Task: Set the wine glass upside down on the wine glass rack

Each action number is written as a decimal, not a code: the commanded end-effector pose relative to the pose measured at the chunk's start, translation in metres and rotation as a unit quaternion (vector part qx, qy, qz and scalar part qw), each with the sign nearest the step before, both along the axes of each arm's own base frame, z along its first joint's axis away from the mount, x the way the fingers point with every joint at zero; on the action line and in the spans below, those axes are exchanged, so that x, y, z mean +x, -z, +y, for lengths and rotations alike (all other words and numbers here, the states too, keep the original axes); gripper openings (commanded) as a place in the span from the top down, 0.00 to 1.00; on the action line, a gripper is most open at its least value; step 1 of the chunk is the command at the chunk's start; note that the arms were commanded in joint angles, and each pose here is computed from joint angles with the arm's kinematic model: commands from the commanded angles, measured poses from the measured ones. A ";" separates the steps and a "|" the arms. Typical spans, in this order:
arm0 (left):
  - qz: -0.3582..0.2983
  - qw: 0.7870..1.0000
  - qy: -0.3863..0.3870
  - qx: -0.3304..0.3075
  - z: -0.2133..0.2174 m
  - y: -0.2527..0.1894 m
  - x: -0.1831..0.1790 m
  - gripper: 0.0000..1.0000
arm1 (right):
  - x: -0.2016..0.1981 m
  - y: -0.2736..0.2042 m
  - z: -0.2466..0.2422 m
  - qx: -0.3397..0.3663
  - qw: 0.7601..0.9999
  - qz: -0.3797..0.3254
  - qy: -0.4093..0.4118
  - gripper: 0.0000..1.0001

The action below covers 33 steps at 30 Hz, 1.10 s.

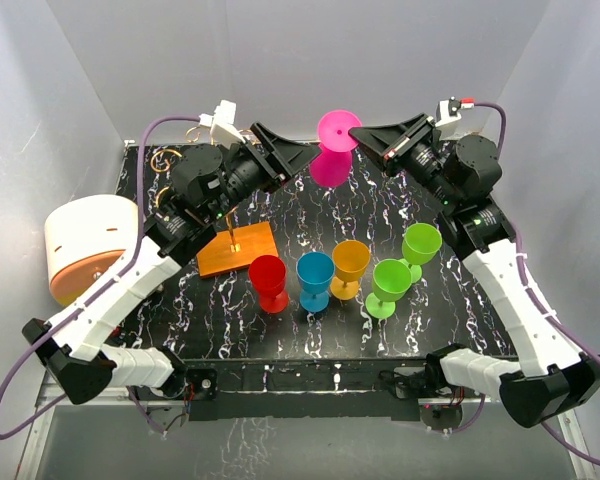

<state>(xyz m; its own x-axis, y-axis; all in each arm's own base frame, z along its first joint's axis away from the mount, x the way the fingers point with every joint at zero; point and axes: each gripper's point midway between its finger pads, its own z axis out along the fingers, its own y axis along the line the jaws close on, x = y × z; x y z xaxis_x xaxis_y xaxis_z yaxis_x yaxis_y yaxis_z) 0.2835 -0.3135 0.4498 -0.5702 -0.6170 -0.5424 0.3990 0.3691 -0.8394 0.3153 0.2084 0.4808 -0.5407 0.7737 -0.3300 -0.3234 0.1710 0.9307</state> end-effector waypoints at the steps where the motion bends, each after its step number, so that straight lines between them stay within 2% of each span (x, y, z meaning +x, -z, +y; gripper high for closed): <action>1: 0.010 0.999 0.008 -0.040 -0.004 -0.021 0.001 0.42 | -0.013 -0.014 0.003 0.014 0.999 -0.021 -0.024 1.00; 6: 0.014 0.999 0.008 -0.046 0.001 -0.027 0.009 0.35 | 0.000 -0.006 0.012 0.009 0.999 0.001 -0.040 1.00; 10: -0.005 0.998 -0.051 -0.037 0.032 -0.033 0.018 0.33 | 0.022 -0.005 0.015 0.007 1.000 0.008 -0.025 1.00; 16: -0.036 0.992 -0.117 0.017 0.064 -0.032 0.023 0.32 | 0.065 0.001 0.043 -0.001 0.999 0.018 -0.042 1.00; 21: -0.096 0.977 -0.166 0.097 0.095 -0.055 0.018 0.26 | 0.094 0.000 0.071 -0.006 0.999 0.019 -0.046 1.00; 29: -0.166 0.917 -0.271 0.241 0.168 -0.070 0.002 0.16 | 0.129 0.023 0.123 -0.024 0.997 0.045 -0.060 1.00; 31: -0.173 0.887 -0.288 0.316 0.186 -0.057 0.002 0.13 | 0.134 0.029 0.139 -0.032 0.996 0.049 -0.074 1.00; 33: -0.149 0.851 -0.320 0.388 0.210 -0.036 0.005 0.11 | 0.135 0.026 0.150 -0.036 0.995 0.042 -0.081 1.00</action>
<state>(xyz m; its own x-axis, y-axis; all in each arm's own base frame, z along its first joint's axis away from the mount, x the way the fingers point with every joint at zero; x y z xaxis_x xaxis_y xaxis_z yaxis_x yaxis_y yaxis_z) 0.2871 -0.1577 0.5135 -0.0406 -0.4448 -0.8947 0.2791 0.8547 -0.4376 0.4524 0.3395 0.4284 -0.6934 0.6644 -0.2788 -0.1921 0.2025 0.9603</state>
